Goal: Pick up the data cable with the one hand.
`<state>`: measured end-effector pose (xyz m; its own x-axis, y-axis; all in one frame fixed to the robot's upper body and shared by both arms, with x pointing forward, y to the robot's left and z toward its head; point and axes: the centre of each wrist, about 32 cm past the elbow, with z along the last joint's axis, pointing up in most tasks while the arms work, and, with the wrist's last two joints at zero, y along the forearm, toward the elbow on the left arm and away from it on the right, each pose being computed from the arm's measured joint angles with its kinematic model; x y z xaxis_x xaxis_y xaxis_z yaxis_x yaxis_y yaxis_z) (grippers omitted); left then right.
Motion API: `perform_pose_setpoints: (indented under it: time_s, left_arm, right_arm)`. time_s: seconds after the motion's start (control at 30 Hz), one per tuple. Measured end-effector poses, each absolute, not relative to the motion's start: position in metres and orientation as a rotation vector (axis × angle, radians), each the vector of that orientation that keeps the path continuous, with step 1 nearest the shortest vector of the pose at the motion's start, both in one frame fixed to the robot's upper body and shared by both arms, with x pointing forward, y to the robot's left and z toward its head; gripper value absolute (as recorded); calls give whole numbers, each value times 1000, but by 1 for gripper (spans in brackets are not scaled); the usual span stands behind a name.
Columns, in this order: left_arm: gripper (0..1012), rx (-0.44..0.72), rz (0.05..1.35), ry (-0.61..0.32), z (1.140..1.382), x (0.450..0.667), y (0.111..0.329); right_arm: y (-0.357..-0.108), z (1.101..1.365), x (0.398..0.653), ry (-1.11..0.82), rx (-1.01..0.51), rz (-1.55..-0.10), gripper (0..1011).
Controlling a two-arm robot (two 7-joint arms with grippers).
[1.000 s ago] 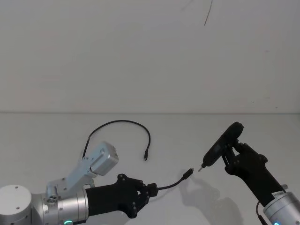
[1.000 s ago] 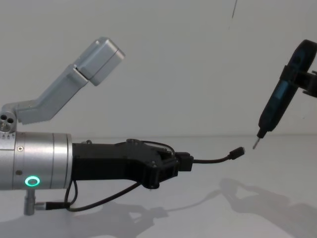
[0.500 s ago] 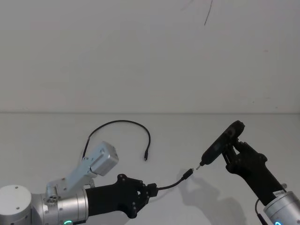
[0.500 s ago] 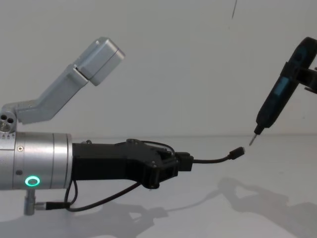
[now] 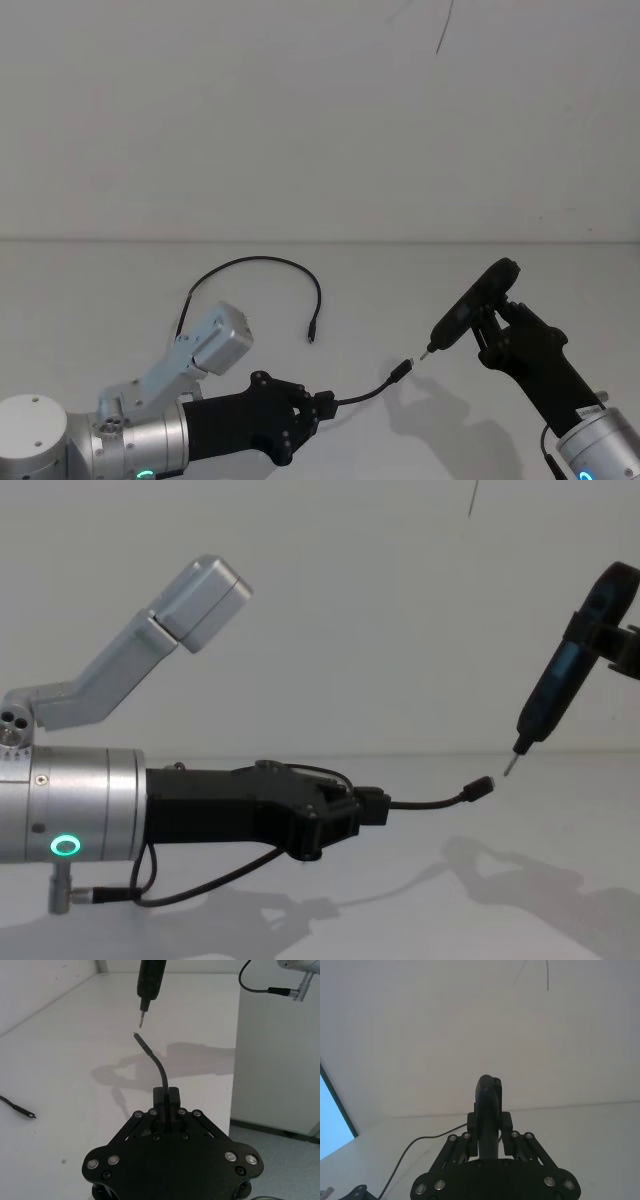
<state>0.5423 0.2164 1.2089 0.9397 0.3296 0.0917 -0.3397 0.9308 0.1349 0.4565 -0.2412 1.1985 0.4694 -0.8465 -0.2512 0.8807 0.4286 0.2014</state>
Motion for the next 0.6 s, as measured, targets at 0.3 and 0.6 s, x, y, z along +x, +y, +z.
perform_pose_setpoints:
  time_s: [0.3,0.6]
  left_arm:
    - [43,150,343,-68,1209,542,216]
    - [42,150,343,-68,1209,542,216]
  right_arm:
    - [-238,1196,458,124,320,-1088,269]
    - [-235,1194,459,150,330,-1070,269]
